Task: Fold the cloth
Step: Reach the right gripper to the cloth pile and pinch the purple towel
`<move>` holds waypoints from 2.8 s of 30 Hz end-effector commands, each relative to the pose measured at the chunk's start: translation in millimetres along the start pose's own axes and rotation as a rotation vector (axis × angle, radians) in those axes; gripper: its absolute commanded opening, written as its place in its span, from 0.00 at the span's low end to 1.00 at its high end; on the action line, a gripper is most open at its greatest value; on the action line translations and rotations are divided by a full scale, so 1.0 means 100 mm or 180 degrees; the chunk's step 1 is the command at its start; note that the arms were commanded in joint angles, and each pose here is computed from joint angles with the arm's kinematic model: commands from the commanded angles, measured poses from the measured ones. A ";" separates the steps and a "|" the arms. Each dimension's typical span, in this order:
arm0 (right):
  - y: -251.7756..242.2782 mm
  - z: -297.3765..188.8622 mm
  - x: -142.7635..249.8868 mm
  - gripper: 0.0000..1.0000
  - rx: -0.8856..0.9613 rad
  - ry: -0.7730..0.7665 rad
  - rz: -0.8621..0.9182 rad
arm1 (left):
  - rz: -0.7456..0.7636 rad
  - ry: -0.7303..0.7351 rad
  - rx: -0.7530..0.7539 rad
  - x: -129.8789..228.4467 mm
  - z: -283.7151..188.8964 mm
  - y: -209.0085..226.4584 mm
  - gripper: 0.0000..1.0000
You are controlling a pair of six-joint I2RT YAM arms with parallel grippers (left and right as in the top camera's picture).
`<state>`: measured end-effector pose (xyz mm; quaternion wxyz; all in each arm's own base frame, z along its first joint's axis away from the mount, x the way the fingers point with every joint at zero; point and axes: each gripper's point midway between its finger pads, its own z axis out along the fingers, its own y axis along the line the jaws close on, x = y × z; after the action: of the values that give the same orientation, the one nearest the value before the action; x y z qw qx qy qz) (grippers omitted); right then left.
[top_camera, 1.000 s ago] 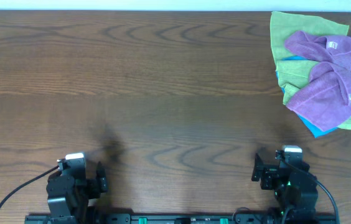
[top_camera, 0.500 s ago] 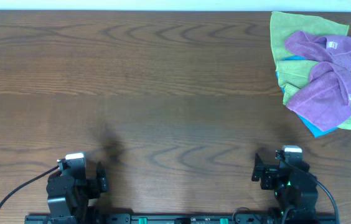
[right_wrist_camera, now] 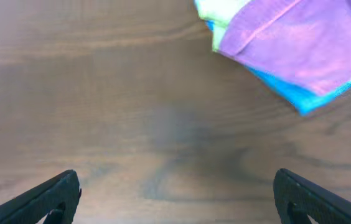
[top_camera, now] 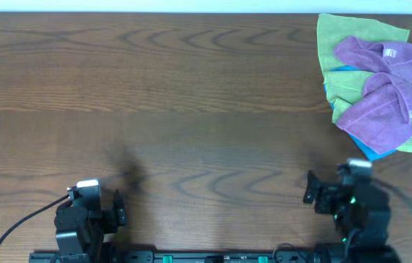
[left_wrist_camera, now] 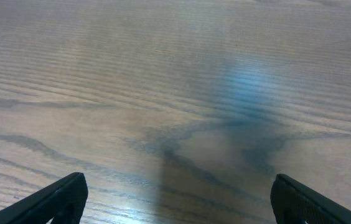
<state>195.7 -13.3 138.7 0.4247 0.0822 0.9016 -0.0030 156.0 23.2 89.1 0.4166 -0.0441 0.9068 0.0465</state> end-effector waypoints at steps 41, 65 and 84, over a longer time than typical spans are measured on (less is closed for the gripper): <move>-0.92 1.29 -1.50 0.99 0.1067 0.0791 0.0928 | 0.0071 0.0126 0.0050 0.11 0.02 -0.03 0.95; -1.03 2.21 -0.86 0.84 0.1206 0.1273 0.1281 | 0.0071 0.0126 0.0050 0.11 0.02 -0.03 0.95; -1.03 2.41 -0.78 0.65 0.1154 0.1279 0.1323 | 0.0071 0.0127 0.0050 0.11 0.02 -0.03 0.95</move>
<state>411.9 -141.1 43.6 0.2141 0.3313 0.9169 -0.0605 155.9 23.1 89.2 0.4166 -0.0441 0.9068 0.0463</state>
